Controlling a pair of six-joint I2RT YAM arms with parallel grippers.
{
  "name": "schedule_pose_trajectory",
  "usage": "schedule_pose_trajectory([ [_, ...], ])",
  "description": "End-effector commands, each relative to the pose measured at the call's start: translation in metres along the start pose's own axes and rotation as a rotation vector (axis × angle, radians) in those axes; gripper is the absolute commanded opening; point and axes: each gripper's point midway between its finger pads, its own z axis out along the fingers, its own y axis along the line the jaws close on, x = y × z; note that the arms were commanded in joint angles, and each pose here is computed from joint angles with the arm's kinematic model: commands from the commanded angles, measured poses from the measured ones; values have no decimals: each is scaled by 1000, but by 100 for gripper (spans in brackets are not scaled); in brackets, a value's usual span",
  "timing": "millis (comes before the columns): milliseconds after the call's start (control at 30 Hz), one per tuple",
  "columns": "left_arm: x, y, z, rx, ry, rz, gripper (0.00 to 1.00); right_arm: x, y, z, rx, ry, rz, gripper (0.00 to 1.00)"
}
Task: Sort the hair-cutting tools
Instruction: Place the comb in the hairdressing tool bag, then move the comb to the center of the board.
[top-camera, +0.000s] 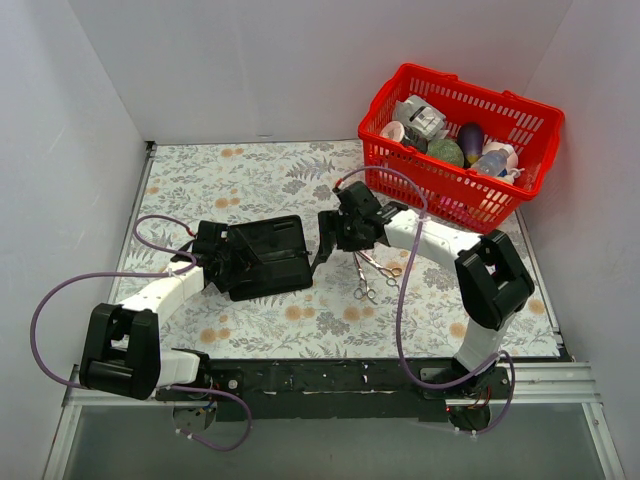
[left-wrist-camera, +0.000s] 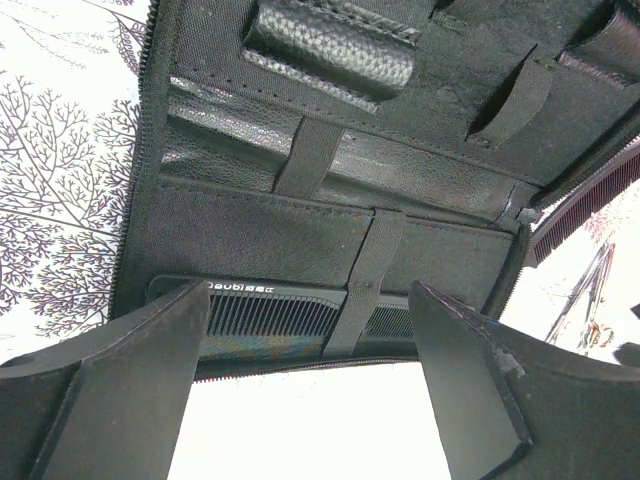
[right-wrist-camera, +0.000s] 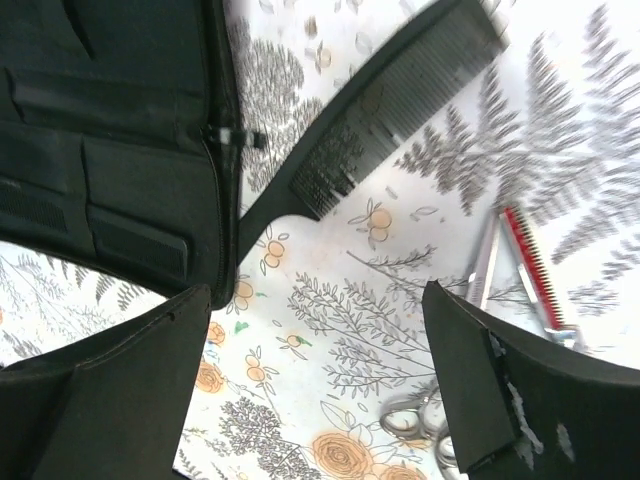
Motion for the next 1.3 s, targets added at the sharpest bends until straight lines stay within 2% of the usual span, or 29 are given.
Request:
schedule_pose_trajectory([
  [0, 0, 0, -7, -2, 4, 16, 82, -38, -21, -30, 130, -92, -52, 95],
  [167, -12, -20, -20, 50, -12, 26, 83, -60, -8, -20, 102, -89, 8, 96],
  [200, -15, -25, -24, 64, -19, 30, 83, -57, -11, -13, 117, -62, 22, 96],
  [367, -33, -47, -47, 109, -59, 46, 86, -73, -21, 5, 205, -85, 66, 97],
  [467, -49, -66, -69, 147, -98, 68, 89, -78, -24, 15, 243, -68, 103, 98],
  [533, -64, -82, -87, 185, -141, 78, 97, -76, -28, 22, 277, -53, 143, 98],
  [633, -73, -96, -107, 218, -165, 91, 98, -75, -34, 29, 308, -62, 178, 98],
  [867, -70, -96, -126, 235, -172, 95, 98, -64, -41, 47, 357, -31, 260, 98],
  [1133, -61, -88, -132, 243, -170, 95, 98, -61, -25, 64, 418, -23, 262, 98],
  [1267, -59, -86, -132, 244, -169, 98, 98, -50, -28, 75, 480, 21, 272, 98],
])
